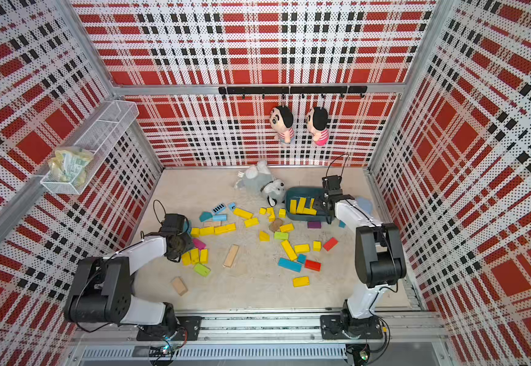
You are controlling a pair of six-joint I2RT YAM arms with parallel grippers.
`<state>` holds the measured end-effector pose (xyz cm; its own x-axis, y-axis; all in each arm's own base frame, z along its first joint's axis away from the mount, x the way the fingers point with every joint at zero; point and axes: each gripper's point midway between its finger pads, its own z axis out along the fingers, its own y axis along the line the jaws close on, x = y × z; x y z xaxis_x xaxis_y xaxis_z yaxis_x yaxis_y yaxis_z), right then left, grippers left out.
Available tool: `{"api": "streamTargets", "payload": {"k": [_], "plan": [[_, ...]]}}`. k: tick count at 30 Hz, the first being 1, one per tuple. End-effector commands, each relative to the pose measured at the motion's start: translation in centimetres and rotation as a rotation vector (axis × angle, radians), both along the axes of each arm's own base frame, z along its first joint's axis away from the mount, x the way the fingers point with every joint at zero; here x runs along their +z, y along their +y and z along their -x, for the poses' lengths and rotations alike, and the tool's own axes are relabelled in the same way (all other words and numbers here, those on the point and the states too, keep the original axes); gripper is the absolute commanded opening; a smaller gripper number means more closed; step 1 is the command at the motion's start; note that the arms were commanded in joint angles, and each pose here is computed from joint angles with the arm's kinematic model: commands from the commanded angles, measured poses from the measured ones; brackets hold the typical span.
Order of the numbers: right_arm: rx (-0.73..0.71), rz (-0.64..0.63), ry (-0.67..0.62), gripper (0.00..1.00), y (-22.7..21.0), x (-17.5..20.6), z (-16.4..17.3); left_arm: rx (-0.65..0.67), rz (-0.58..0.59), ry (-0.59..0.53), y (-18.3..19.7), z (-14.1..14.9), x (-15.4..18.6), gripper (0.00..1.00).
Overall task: Pick out the yellow building blocks
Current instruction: Pick up the building block from the center of the board.
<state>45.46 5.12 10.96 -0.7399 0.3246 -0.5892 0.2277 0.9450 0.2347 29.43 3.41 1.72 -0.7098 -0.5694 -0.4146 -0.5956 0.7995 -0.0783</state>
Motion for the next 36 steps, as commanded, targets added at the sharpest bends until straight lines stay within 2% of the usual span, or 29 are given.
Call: {"api": "streamTargets", "payload": {"k": [1,5,10,14,18,21,25,30,36], "plan": [[-0.020,-0.008,-0.048,0.52,-0.4,1.6,0.0,-0.006,0.000,0.061,0.6,1.1,-1.1,0.36],[-0.021,-0.011,-0.050,0.52,-0.4,1.6,0.0,0.005,-0.001,0.058,1.1,1.4,-0.9,0.29],[-0.001,-0.022,-0.061,0.52,-0.1,1.8,0.2,0.047,-0.030,-0.001,1.9,1.2,1.5,0.15],[0.072,-0.038,-0.122,0.52,1.4,3.1,0.0,0.099,-0.025,-0.128,2.1,0.6,5.0,0.07],[0.221,-0.082,-0.201,0.52,5.2,4.8,0.0,0.157,0.060,-0.313,1.3,-0.6,8.6,0.00],[0.357,-0.176,-0.284,0.52,9.2,6.5,0.7,0.160,0.158,-0.479,-1.0,-1.9,11.4,0.00],[0.570,-0.251,-0.357,0.52,15.4,8.6,2.8,0.095,0.272,-0.654,-5.5,-3.9,14.9,0.00],[0.826,-0.311,-0.395,0.53,22.5,9.9,6.4,-0.021,0.415,-0.814,-11.8,-5.5,17.9,0.00],[1.047,-0.368,-0.390,0.54,28.9,10.4,10.7,-0.159,0.518,-0.924,-18.3,-6.7,20.0,0.00]]}}
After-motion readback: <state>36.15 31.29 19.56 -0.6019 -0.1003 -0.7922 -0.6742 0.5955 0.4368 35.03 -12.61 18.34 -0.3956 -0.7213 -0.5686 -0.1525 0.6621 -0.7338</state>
